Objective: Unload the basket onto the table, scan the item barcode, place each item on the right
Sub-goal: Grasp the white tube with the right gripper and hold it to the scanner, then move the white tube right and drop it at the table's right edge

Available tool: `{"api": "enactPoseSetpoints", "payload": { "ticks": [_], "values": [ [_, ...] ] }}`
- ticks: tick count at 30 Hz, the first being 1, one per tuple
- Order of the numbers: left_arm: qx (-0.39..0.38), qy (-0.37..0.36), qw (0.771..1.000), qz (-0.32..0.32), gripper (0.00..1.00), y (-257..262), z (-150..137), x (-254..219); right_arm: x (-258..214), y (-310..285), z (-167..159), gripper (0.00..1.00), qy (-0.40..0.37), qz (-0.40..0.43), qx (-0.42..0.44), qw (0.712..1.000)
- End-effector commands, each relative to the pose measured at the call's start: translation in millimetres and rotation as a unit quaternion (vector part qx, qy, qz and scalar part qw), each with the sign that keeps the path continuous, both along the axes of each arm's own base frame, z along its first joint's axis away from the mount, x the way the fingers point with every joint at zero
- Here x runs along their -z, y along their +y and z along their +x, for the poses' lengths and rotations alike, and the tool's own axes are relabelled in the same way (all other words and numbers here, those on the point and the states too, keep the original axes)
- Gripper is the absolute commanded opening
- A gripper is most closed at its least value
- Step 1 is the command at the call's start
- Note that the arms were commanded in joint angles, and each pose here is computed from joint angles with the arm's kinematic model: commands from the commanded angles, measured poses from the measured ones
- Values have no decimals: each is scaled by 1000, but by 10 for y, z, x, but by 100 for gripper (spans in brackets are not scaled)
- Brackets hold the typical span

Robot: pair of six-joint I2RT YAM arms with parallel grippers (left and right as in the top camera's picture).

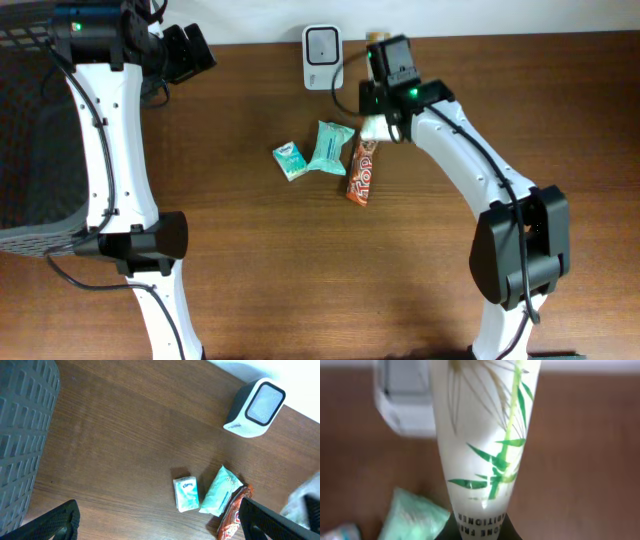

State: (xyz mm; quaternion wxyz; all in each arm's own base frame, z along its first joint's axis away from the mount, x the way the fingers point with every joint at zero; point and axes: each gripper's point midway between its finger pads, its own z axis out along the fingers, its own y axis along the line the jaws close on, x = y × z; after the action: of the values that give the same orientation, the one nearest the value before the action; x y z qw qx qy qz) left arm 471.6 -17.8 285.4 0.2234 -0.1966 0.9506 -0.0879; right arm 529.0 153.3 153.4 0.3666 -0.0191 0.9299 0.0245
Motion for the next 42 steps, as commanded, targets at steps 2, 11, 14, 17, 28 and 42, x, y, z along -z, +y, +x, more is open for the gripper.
{"api": "enactPoseSetpoints", "payload": {
  "ticks": [2, 11, 14, 17, 28, 42],
  "values": [
    [5, -8, 1000, 1, 99, 7, -8, -52, -688, 425, 396, 4, -144, 64, -89, 983],
    [5, -8, 1000, 1, 99, 6, -8, -53, -524, 1039, 836, 4, -258, 147, -132, 946],
    [5, -8, 1000, 1, 99, 5, -8, -53, -626, 897, 893, 4, -276, 134, -101, 946],
    [5, -8, 1000, 1, 99, 7, -8, -53, -911, 322, 932, 4, -283, 95, -21, 954],
    [5, -8, 1000, 1, 99, 4, -7, -53, 2, -3957, -456, 4, 7, -56, 457, 888],
    [4, -8, 1000, 1, 99, 18, -7, -53, 299, -4913, -813, 64, -2, 146, 470, 871]
  ]
}}
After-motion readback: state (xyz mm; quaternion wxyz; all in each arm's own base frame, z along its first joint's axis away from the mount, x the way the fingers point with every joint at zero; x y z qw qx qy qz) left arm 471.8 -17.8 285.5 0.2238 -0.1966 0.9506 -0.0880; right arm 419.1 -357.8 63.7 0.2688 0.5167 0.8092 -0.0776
